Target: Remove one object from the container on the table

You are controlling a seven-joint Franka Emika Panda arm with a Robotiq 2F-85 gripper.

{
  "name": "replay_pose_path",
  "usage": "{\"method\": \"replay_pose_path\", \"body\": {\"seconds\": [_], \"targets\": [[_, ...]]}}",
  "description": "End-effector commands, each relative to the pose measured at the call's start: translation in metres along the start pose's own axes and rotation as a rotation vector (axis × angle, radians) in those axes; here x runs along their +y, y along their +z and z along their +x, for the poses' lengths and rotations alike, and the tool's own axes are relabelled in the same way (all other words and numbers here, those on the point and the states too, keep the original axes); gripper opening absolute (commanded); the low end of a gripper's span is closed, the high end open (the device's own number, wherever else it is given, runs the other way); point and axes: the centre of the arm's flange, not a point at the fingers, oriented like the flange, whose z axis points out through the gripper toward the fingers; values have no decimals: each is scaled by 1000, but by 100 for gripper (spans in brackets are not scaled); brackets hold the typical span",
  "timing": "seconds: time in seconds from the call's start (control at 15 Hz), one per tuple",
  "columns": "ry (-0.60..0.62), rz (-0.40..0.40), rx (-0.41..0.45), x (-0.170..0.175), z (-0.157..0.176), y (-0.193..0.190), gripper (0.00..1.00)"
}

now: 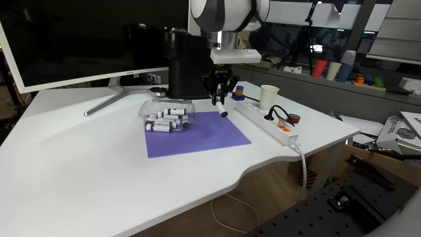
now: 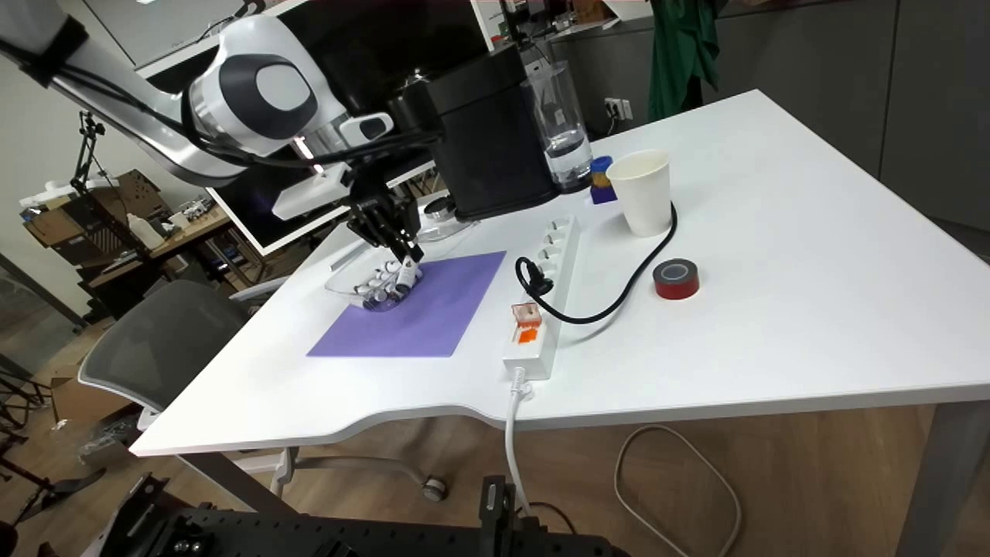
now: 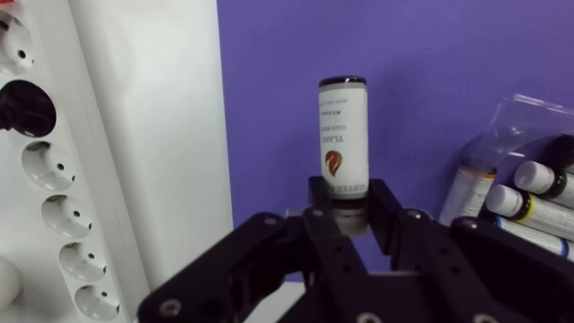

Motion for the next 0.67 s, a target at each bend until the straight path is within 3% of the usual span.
{"method": "replay_pose_path", "body": {"seconds": [0.0,0.07,0.13,0.33,0.6], "targets": [[1,10,-46,8,-1,25,7],[0,9,-60,8,-1,30,7],[-1,8,-71,7,-3,35,46],[-1,-6,-90,7,-5,38,66],[11,-15,-66,8,-10,12,94]]}}
